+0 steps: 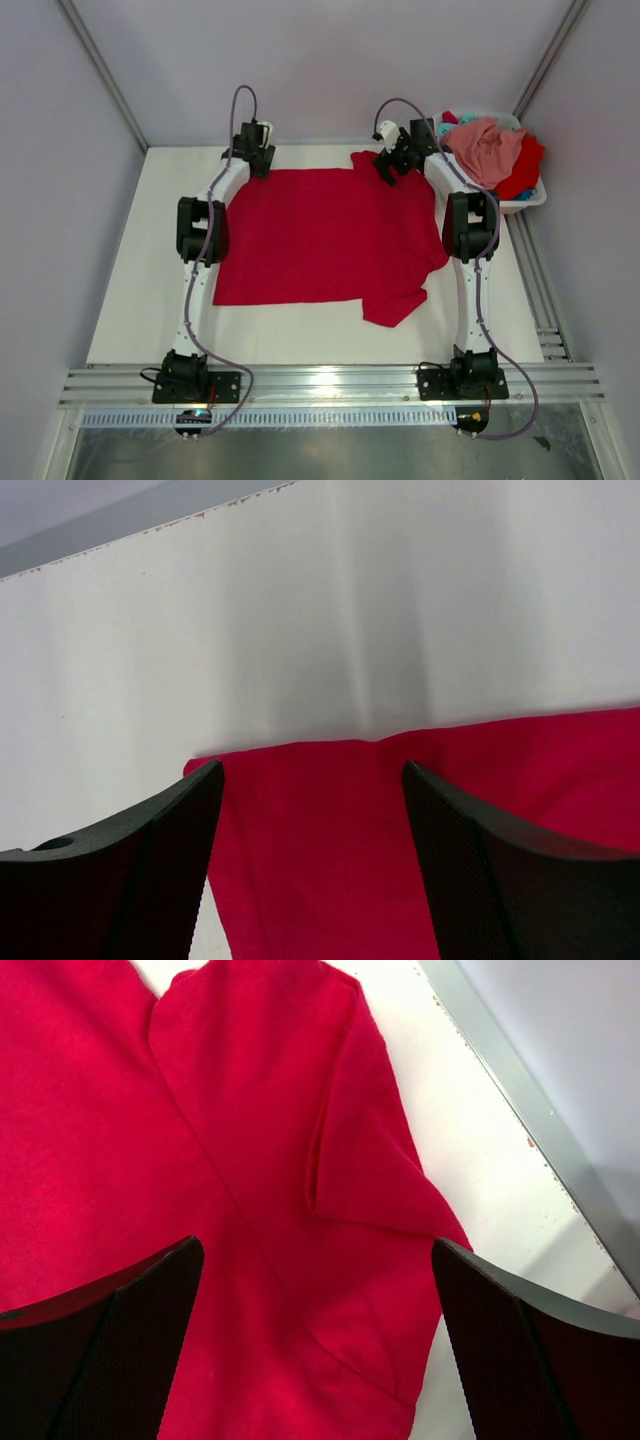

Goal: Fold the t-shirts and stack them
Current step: Flatten the tshirt out

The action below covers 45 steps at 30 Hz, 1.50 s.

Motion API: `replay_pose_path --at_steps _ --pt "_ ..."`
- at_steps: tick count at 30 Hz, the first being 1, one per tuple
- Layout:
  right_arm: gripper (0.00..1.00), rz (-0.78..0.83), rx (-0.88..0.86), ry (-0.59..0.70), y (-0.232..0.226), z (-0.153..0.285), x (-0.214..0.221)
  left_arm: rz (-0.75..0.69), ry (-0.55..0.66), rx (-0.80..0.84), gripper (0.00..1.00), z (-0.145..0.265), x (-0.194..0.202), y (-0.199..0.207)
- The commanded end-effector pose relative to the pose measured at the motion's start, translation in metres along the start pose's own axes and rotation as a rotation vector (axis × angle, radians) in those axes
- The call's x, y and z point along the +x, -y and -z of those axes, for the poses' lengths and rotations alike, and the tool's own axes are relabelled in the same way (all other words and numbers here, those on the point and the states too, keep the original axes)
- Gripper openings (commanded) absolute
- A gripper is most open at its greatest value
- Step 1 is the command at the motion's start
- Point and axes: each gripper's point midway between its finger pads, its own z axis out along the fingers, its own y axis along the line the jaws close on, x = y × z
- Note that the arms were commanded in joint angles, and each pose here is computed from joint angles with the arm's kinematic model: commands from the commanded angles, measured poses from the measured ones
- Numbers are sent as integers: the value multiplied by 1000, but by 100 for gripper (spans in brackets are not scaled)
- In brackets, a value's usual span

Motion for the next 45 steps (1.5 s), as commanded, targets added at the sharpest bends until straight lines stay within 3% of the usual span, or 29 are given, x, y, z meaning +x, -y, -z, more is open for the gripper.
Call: replay_pose_path --at_steps 1,14,22,26,28,30,31,32,33,40,41,42,43,44,45 --pt "99 39 -8 28 0 8 -17 -11 -9 -92 73 1 -6 -21" --pt "99 68 27 -119 -7 5 7 -101 -107 -139 68 7 18 -32" --pt "99 42 -5 -147 -22 2 16 -110 -151 -96 62 2 36 -22" --pt "95 45 -6 -148 -23 2 14 -124 -153 -85 36 3 36 -21" --pt "94 42 -3 -149 -24 1 14 -128 -147 -84 34 3 34 -21" --pt "93 44 8 -154 -22 0 16 -128 -142 -75 27 2 33 -19" --pt "93 44 12 -156 -22 0 15 -129 -142 -67 20 1 33 -18" --pt "92 44 12 -161 -22 -1 17 -129 -141 -62 6 1 33 -17" --pt "92 44 13 -164 -22 -1 18 -127 -141 -57 2 0 33 -15" --pt "92 46 25 -186 -22 0 23 -134 -150 -55 0 -5 39 -14" --pt "92 45 23 -189 -23 0 24 -133 -145 -65 1 -5 37 -14" --pt "92 44 25 -188 -22 1 23 -137 -140 -81 11 -5 35 -18" --pt "92 43 25 -188 -22 1 24 -139 -135 -99 32 -5 34 -21" --pt "92 41 25 -188 -22 1 24 -139 -118 -130 66 -7 30 -26" --pt "92 40 26 -187 -22 1 23 -148 -113 -139 76 -8 29 -27"
